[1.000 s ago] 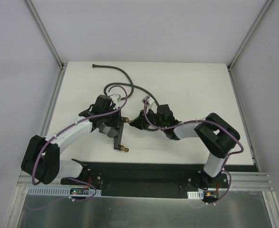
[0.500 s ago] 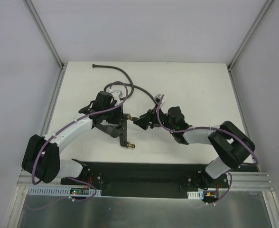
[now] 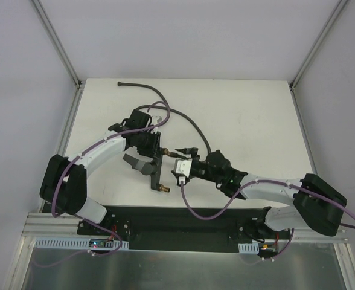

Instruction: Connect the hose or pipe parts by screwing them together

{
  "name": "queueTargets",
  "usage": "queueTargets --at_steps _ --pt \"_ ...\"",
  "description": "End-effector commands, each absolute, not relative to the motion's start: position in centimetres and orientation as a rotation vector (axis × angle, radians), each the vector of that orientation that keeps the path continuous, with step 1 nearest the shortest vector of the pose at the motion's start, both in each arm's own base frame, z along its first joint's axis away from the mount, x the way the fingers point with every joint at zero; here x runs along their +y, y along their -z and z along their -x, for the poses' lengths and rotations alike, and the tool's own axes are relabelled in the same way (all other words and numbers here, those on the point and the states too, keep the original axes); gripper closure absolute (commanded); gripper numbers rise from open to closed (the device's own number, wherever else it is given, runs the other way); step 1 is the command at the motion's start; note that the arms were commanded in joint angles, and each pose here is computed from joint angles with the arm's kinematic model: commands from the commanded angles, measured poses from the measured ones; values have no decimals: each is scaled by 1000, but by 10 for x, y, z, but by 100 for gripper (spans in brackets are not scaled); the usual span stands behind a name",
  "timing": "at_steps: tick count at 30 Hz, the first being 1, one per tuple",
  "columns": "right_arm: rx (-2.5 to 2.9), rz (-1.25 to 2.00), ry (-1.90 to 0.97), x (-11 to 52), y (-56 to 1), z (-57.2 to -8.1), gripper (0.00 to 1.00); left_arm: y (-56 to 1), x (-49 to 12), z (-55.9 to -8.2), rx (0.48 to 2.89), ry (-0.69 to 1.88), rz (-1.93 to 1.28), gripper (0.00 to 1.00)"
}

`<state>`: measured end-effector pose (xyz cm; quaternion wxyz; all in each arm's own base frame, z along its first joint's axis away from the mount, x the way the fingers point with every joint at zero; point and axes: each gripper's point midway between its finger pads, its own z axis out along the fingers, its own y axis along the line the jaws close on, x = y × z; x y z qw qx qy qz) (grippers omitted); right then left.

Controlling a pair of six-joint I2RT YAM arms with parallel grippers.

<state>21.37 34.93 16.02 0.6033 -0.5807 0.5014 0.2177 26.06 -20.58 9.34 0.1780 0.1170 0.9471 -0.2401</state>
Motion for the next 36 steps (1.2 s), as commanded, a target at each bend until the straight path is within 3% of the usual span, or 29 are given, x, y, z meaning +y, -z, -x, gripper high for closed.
queueTargets --at_steps 1,6,15,23,30,36 --pt "912 1546 -117 340 -157 -229 17 -105 -217 -248 2727 816 -348 100" --pt "872 1679 -40 344 -138 -229 21 -104 -217 -248 2732 822 -359 100" --pt "858 1739 47 359 -123 -238 39 -101 -221 -246 2748 855 -365 100" --pt "917 1749 136 358 -106 -253 67 -102 -221 -245 2752 862 -368 100" --pt "1142 1573 -99 368 -111 -245 97 -100 -222 -248 2757 860 -344 100" --pt "1338 1395 -436 388 -109 -229 99 -98 -223 -252 2750 851 -304 100"
